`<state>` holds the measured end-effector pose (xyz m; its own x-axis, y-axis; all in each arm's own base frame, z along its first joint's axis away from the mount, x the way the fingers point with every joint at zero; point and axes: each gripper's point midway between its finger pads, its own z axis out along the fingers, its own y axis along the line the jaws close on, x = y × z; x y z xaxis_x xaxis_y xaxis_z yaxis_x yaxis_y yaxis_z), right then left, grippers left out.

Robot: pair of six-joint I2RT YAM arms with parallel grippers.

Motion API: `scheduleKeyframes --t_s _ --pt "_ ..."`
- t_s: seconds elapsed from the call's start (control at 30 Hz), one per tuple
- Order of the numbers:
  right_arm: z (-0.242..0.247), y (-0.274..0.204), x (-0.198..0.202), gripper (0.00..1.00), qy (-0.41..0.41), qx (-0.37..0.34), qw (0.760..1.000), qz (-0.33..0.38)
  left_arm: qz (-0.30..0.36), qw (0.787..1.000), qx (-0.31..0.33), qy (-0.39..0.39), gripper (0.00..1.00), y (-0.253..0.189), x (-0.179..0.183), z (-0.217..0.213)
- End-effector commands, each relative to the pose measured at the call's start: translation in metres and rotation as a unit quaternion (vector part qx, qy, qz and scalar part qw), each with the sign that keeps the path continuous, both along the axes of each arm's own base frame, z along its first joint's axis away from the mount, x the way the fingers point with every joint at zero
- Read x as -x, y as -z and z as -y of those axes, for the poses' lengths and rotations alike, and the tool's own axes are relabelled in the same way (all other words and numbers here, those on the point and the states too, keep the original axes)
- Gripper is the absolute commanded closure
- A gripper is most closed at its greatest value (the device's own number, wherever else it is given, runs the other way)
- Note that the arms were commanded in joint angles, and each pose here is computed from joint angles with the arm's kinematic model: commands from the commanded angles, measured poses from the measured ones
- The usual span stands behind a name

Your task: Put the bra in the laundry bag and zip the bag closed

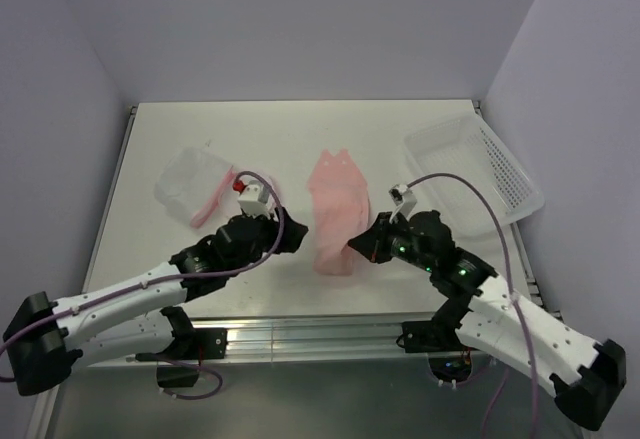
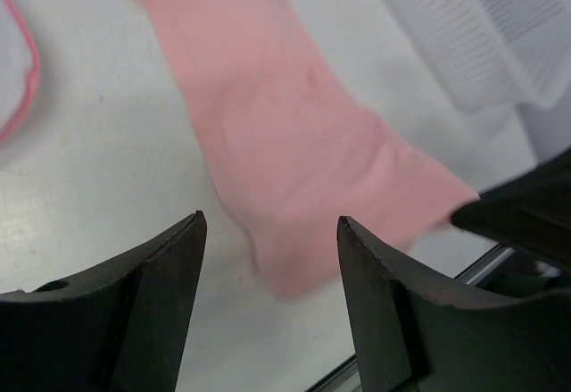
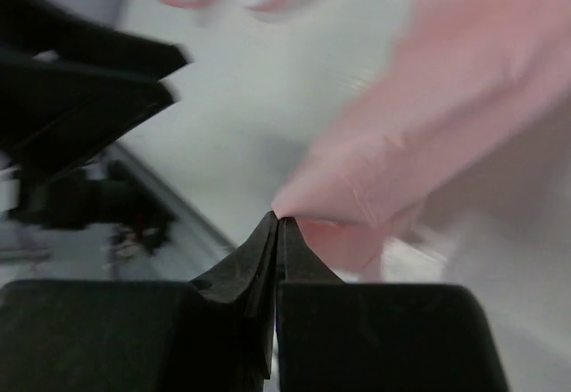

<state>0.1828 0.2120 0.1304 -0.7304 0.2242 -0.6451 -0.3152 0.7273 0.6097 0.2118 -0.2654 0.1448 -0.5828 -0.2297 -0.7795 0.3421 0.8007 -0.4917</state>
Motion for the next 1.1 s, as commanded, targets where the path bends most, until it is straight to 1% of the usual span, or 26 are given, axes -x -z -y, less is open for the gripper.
scheduleKeyframes --t_s 0.0,0.03,0.07,0.1,0.2,0.23,0.33,0.4,0.5,0.53,0.6,0.63,0.67,0.7,0.73,0.77,0.8,0.83,0.87,0.9,0.93,0.97,1.0,1.03,1.07 --pt "-0.009 -0.077 0.035 1.00 -0.072 -0.058 0.995 0.036 0.064 0.997 0.021 -0.029 0.33 -0.071 -0.013 -0.009" --pt "-0.012 -0.112 0.042 1.00 -0.087 -0.087 0.991 0.061 0.072 0.997 0.025 -0.031 0.33 -0.081 -0.011 -0.014" --pt "-0.012 -0.135 0.051 1.00 -0.098 -0.116 0.986 0.070 0.084 0.995 0.033 -0.037 0.33 -0.098 -0.012 -0.016" --pt "-0.015 -0.174 0.066 1.00 -0.127 -0.153 0.975 0.094 0.096 0.994 0.037 -0.041 0.33 -0.110 -0.013 -0.021" --pt "-0.013 -0.231 0.087 1.00 -0.154 -0.210 0.958 0.121 0.118 0.991 0.039 -0.053 0.34 -0.141 -0.014 -0.030" --pt "-0.008 -0.260 0.091 1.00 -0.151 -0.232 0.951 0.141 0.128 0.989 0.051 -0.054 0.34 -0.158 -0.014 -0.031" --pt "-0.002 -0.299 0.096 1.00 -0.143 -0.269 0.939 0.157 0.142 0.987 0.063 -0.050 0.33 -0.180 -0.012 -0.032" --pt "-0.003 -0.308 0.092 1.00 -0.134 -0.288 0.935 0.154 0.146 0.986 0.069 -0.043 0.34 -0.186 -0.011 -0.029" --pt "-0.016 -0.288 0.070 1.00 -0.109 -0.270 0.947 0.137 0.144 0.986 0.071 -0.040 0.33 -0.187 -0.011 -0.027" --pt "-0.024 -0.264 0.054 1.00 -0.093 -0.246 0.958 0.118 0.143 0.986 0.068 -0.043 0.33 -0.182 -0.012 -0.027" --pt "-0.035 -0.240 0.035 1.00 -0.081 -0.231 0.963 0.116 0.142 0.986 0.069 -0.051 0.33 -0.179 -0.015 -0.028" --pt "-0.043 -0.224 0.021 1.00 -0.077 -0.215 0.968 0.103 0.140 0.987 0.065 -0.054 0.33 -0.173 -0.016 -0.028" --pt "-0.044 -0.216 0.010 1.00 -0.078 -0.213 0.969 0.102 0.137 0.987 0.067 -0.057 0.33 -0.171 -0.016 -0.029" --pt "-0.047 -0.213 -0.002 1.00 -0.085 -0.223 0.963 0.121 0.136 0.987 0.065 -0.061 0.33 -0.168 -0.018 -0.030" --pt "-0.050 -0.193 -0.024 1.00 -0.071 -0.206 0.970 0.105 0.134 0.987 0.060 -0.071 0.33 -0.162 -0.020 -0.033" --pt "-0.037 -0.183 -0.051 1.00 -0.034 -0.194 0.974 0.109 0.130 0.987 0.061 -0.076 0.33 -0.159 -0.021 -0.034" --pt "-0.043 -0.167 -0.072 1.00 -0.042 -0.190 0.975 0.105 0.128 0.987 0.057 -0.078 0.33 -0.154 -0.022 -0.034" --pt "-0.040 -0.155 -0.090 1.00 -0.029 -0.185 0.978 0.097 0.126 0.987 0.053 -0.081 0.33 -0.146 -0.024 -0.035" --pt "-0.030 -0.147 -0.113 1.00 -0.003 -0.185 0.979 0.090 0.123 0.987 0.051 -0.086 0.33 -0.143 -0.026 -0.035" --pt "-0.032 -0.155 -0.130 1.00 -0.007 -0.194 0.975 0.112 0.119 0.988 0.042 -0.085 0.33 -0.135 -0.028 -0.033" --pt "-0.035 -0.121 -0.154 1.00 0.004 -0.181 0.981 0.070 0.115 0.989 0.037 -0.085 0.33 -0.127 -0.030 -0.033" --pt "-0.034 -0.114 -0.169 1.00 0.016 -0.187 0.981 0.058 0.112 0.990 0.039 -0.080 0.33 -0.125 -0.030 -0.030" --pt "-0.033 -0.123 -0.191 1.00 0.020 -0.192 0.978 0.076 0.107 0.991 0.033 -0.079 0.33 -0.119 -0.032 -0.027" --pt "-0.038 -0.088 -0.212 1.00 0.027 -0.178 0.983 0.037 0.102 0.991 0.027 -0.080 0.33 -0.111 -0.033 -0.027" --pt "-0.041 -0.078 -0.223 1.00 0.025 -0.177 0.984 0.023 0.103 0.991 0.030 -0.082 0.33 -0.110 -0.035 -0.026"
